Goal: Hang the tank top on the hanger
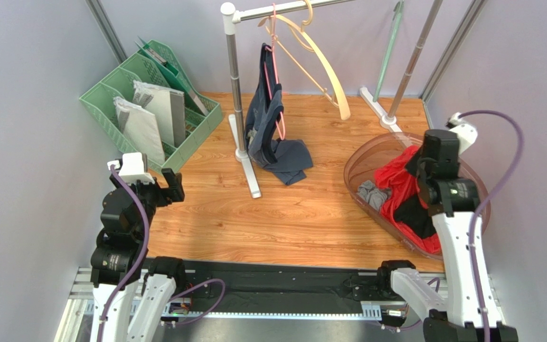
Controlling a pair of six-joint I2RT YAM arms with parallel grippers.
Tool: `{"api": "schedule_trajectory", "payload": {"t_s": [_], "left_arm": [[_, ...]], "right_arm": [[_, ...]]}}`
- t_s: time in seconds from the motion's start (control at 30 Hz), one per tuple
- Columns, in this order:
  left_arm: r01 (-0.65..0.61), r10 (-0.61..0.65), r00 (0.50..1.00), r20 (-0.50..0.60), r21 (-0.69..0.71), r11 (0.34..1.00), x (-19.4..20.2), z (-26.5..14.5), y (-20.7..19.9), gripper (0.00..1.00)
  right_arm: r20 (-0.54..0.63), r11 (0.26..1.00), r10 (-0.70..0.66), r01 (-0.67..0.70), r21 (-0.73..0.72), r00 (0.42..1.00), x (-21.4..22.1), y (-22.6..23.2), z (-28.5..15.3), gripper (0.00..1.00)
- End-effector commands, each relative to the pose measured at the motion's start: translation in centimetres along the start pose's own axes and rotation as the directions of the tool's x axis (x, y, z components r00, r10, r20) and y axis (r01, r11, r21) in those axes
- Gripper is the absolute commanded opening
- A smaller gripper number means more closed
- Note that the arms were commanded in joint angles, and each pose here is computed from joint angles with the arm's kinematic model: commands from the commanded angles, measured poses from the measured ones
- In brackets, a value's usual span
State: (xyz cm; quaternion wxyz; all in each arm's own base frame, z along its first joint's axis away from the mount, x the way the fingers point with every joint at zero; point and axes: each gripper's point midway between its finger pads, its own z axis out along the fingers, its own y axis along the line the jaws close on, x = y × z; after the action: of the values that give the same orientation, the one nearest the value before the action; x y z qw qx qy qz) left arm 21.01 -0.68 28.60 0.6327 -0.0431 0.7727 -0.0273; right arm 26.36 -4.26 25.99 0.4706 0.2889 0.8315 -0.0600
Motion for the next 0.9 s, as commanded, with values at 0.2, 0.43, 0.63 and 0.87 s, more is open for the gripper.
{"api": "schedule_trajectory", "payload": {"t_s": [0.2,0.43,0.63,0.87], "left_arm": [[-0.004,0.004,1.0,0.014,0.047,0.999,-0.4,0.4,-0.9,0.99],[-0.007,0.006,1.0,0.017,0.049,0.999,-0.5,0.4,-0.9,0.99],[-0.005,0.005,1.0,0.015,0.043,0.999,-0.4,0.4,-0.8,0.99],[-0.007,0.006,1.0,0.016,0.054,0.999,-0.5,0.4,-1.0,0.99]], "right_arm": [[0.354,0.955,0.08,0.029,-0.294,0.932,-14.6,3.1,-13.8,0.0],[0.469,0.943,0.047,0.116,-0.313,0.882,-21.7,5.4,-16.9,0.0],[0.46,0.903,0.082,0.13,-0.41,0.884,-24.1,8.4,-17.8,0.0],[0.562,0.692,0.245,0.264,-0.672,0.79,-27.4,12.1,-27.0,0.0]]}}
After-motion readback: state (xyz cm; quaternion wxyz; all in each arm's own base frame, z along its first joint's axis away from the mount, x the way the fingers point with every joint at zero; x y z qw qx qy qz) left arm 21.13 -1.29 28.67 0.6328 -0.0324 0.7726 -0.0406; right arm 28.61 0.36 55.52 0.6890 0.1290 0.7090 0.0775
